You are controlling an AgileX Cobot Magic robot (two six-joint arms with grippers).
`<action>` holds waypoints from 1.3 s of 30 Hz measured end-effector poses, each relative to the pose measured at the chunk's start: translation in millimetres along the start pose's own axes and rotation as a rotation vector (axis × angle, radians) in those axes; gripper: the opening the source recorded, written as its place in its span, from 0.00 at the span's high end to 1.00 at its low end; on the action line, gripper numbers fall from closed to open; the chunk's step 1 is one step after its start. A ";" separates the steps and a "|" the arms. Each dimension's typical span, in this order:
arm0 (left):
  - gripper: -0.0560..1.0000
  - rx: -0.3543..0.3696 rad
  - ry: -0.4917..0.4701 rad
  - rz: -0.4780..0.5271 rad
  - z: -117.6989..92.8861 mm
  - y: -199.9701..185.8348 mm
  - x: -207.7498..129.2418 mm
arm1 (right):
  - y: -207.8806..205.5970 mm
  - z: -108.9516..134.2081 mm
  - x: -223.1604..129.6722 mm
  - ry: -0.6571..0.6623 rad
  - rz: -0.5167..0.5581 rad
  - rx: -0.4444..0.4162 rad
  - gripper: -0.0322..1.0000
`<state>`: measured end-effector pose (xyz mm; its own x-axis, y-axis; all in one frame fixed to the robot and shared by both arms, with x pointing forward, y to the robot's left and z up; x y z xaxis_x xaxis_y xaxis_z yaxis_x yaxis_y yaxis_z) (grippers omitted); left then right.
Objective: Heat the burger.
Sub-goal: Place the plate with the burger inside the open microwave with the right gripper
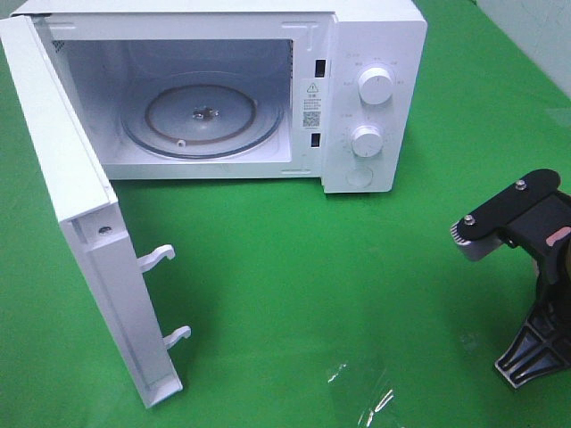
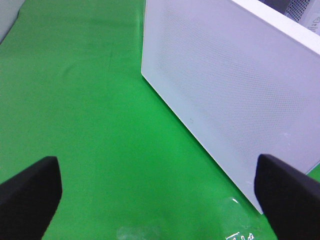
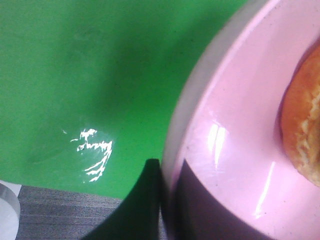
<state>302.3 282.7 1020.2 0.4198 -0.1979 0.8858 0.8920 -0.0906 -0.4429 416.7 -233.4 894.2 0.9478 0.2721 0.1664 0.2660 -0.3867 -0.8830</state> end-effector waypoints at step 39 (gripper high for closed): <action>0.04 0.000 0.000 0.000 0.0 0.0 0.0 | -36.2 50.9 -17.8 -0.350 -0.187 -0.017 0.94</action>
<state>302.3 282.7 1020.2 0.4198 -0.1979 0.8858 0.8920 -0.0906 -0.4429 381.3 -179.4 900.9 0.7659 0.6224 0.1615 0.4345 -0.3158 -0.8435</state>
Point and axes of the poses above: a point on each arm's last joint axis where the gripper is mounted, y pointing out along that axis toward the gripper, z along the wrist's bending axis when the last joint is at zero, x = y × z, the point moved 8 cm from there along y, pointing out along that axis toward the gripper, and after that the axes turned 14 degrees about y, right-handed, at the moved point
